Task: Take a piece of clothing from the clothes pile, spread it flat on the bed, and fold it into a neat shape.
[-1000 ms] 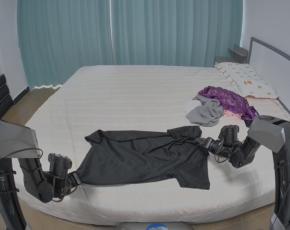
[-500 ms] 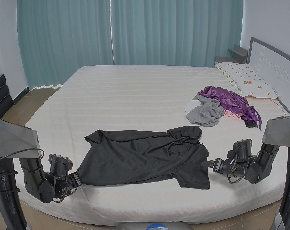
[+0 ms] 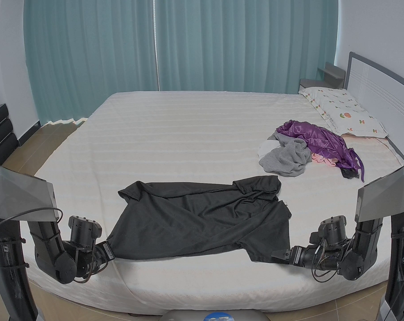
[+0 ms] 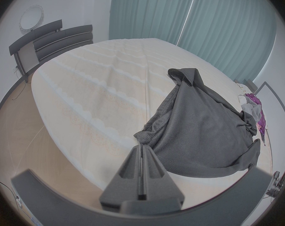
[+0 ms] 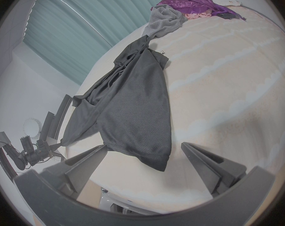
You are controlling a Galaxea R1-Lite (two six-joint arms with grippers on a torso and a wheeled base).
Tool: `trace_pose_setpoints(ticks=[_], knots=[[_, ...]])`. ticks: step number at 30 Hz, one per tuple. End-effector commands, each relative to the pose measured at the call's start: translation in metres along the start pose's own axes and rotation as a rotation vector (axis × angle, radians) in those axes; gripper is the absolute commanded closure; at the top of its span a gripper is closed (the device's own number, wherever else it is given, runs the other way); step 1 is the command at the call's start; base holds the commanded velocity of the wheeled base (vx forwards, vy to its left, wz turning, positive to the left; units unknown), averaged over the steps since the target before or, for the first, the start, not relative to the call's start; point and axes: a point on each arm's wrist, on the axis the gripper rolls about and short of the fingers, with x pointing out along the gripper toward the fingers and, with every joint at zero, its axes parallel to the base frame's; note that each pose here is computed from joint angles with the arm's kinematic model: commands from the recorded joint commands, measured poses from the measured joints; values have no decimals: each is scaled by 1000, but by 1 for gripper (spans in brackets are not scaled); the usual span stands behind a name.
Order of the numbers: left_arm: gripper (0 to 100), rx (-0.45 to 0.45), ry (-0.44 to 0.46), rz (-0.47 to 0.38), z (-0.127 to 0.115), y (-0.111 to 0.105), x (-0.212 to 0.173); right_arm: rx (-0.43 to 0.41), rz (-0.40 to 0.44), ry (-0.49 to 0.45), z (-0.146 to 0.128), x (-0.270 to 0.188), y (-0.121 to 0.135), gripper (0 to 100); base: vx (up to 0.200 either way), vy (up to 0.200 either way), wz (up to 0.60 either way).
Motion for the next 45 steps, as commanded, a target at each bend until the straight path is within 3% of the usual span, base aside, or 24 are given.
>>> trace_pose_setpoints(ticks=[1,4,5,23,38,45], knots=[[100,0,0,1,0,0,0,-8,-20,12,-5,7,0,0,0,0,0],[100,-1,1,3,0,0,0,-10,-18,-3,-2,10,1,0,0,0,0],[100,-1,-1,2,0,0,0,-8,-19,-9,-1,9,1,100,0,0,0],[100,56,-24,-4,7,6,-21,86,53,-35,3,-61,5,100,0,0,0],[100,205,0,54,1,28,-39,101,42,40,-21,-99,-1,100,0,0,0],[100,305,58,82,-13,36,-47,82,-17,136,-32,-105,-6,100,0,0,0]])
